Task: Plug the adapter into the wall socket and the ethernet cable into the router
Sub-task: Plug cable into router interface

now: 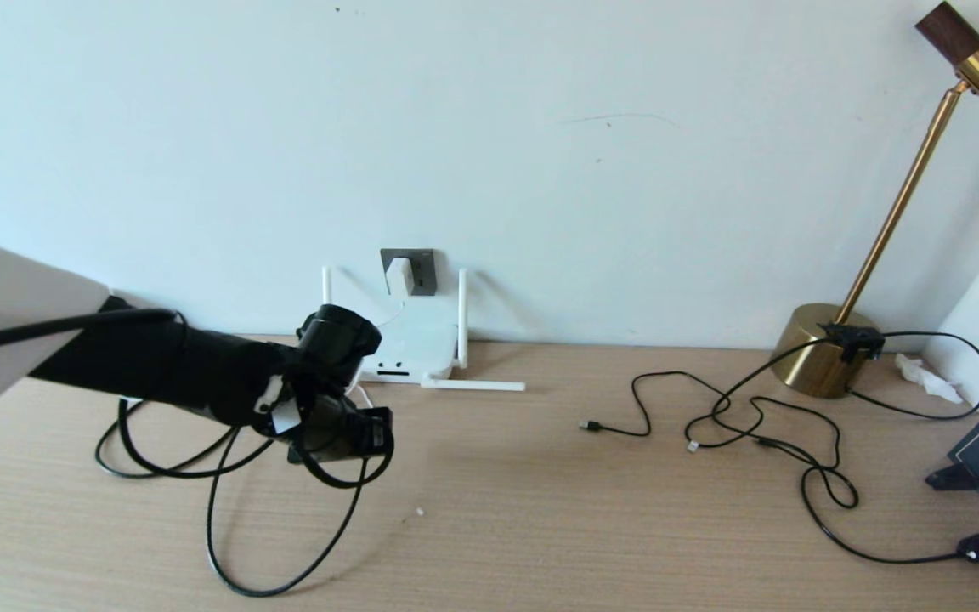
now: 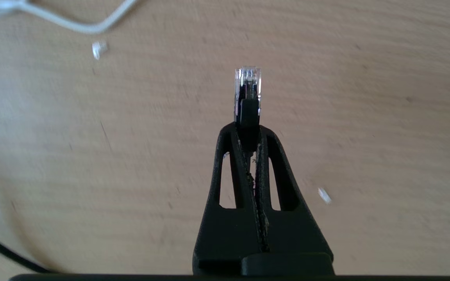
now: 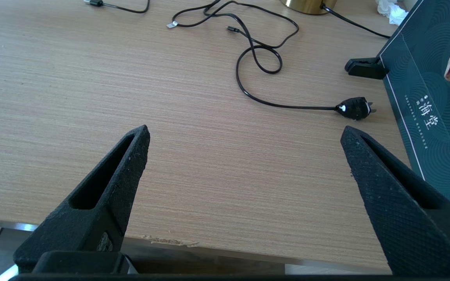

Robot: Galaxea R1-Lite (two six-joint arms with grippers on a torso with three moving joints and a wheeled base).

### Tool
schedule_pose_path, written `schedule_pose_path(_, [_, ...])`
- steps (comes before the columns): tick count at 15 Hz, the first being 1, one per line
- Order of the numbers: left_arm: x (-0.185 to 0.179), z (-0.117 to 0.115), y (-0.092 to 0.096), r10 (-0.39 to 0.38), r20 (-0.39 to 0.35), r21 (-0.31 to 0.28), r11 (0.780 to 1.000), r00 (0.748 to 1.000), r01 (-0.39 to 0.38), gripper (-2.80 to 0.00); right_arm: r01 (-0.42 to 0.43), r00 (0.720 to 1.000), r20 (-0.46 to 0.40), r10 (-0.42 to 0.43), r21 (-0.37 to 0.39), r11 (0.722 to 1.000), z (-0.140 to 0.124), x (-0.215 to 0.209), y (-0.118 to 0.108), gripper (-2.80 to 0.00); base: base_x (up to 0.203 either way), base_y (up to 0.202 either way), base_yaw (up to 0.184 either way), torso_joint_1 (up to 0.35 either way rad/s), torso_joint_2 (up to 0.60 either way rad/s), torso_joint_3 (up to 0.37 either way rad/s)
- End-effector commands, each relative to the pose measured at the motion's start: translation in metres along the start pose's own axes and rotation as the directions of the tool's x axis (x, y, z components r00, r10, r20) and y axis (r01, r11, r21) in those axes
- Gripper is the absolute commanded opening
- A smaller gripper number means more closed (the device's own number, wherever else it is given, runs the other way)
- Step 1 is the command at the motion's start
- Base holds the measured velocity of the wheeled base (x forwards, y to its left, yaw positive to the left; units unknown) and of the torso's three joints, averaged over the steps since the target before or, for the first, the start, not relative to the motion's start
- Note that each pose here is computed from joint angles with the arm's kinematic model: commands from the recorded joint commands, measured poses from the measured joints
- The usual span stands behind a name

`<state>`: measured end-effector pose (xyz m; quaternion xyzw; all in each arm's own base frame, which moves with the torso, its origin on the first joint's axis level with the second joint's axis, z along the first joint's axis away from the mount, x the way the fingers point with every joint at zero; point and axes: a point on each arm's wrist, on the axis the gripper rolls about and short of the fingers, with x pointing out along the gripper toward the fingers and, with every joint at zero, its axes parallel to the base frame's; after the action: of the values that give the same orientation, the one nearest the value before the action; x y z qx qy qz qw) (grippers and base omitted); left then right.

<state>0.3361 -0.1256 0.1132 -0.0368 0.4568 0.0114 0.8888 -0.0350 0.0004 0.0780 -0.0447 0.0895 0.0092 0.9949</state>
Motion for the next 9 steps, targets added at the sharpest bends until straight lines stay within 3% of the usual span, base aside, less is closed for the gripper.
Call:
schedule_pose_path(1, [0.024,0.006,0.001,0.022,-0.020,0.028,0.999,1.000,-0.022,-2.80,-0.001,1.000,-0.002,0.001,-0.001,1.000,0.000,0.000,0.000,0.00,0.000,0.000,0.000,0.000,0.00,0.000])
schedule_pose_path(9, [0.061,0.045,0.004,-0.009,0.036,0.046,0.999,0.999,0.007,-2.80,-0.001,1.000,-0.002,0.001,-0.001,1.000,0.000,0.000,0.000,0.00,0.000,0.000,0.000,0.000,0.00,0.000])
